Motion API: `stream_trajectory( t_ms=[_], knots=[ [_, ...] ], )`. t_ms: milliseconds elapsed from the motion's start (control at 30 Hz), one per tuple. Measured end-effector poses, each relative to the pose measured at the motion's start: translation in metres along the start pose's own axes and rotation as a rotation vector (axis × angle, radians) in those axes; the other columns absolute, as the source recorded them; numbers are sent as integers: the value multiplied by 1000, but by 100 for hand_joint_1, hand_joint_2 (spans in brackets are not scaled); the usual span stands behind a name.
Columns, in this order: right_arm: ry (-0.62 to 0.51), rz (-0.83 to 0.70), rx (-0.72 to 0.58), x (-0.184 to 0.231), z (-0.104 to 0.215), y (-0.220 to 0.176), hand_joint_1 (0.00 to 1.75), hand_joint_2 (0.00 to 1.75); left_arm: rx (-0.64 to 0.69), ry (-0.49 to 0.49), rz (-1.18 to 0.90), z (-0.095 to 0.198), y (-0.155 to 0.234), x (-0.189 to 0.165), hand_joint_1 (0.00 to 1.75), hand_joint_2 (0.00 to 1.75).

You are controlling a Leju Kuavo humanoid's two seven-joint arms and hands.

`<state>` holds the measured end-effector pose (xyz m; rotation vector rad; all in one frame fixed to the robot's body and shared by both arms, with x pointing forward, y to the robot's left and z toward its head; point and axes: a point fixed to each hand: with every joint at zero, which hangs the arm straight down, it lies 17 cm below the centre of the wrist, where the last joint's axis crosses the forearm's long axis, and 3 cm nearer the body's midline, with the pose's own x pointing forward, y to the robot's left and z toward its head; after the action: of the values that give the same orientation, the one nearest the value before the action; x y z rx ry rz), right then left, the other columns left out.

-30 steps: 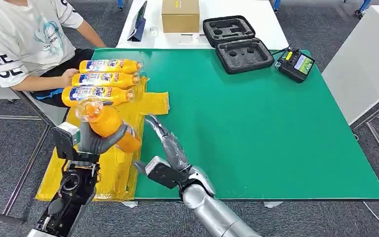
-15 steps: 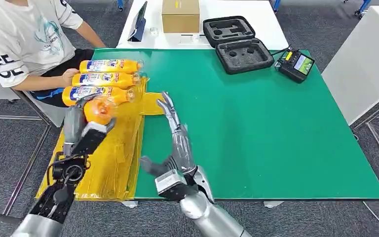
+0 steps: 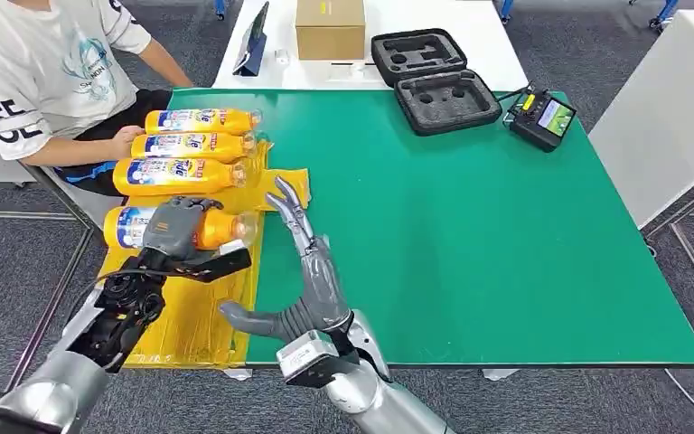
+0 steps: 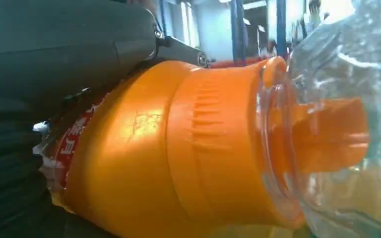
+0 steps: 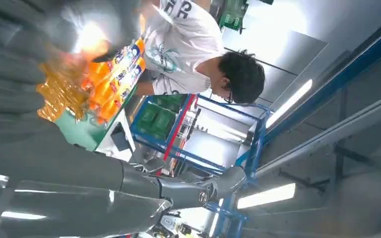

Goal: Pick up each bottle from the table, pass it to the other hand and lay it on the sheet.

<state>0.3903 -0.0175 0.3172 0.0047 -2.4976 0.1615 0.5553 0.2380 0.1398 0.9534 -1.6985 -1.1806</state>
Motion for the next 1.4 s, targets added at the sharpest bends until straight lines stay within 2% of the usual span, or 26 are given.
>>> stream_trajectory(
  t_ms=[267, 600, 633, 667, 700, 1233, 1267, 1400],
  knots=[
    [5, -7, 1, -1, 0, 0, 0, 175, -242, 36, 75, 10, -50, -12, 175, 175],
    [11, -11, 25, -4, 3, 5, 0, 175, -358, 78, 129, 12, -64, -26, 175, 175],
    [13, -11, 26, -4, 4, 5, 0, 175, -364, 81, 131, 13, -65, -27, 106, 175],
    [14, -11, 28, -5, 4, 6, 0, 175, -367, 82, 132, 13, -66, -27, 23, 175],
    [16, -12, 29, -5, 5, 6, 0, 175, -369, 84, 132, 13, -66, -28, 0, 175],
    [38, -32, 52, -11, 9, 11, 0, 175, -386, 97, 124, 19, -74, -33, 0, 175],
    [38, -32, 52, -12, 9, 11, 0, 175, -387, 98, 124, 20, -74, -34, 0, 0],
    [41, -30, 56, -13, 10, 12, 0, 175, -388, 100, 121, 20, -75, -34, 0, 0]
  ],
)
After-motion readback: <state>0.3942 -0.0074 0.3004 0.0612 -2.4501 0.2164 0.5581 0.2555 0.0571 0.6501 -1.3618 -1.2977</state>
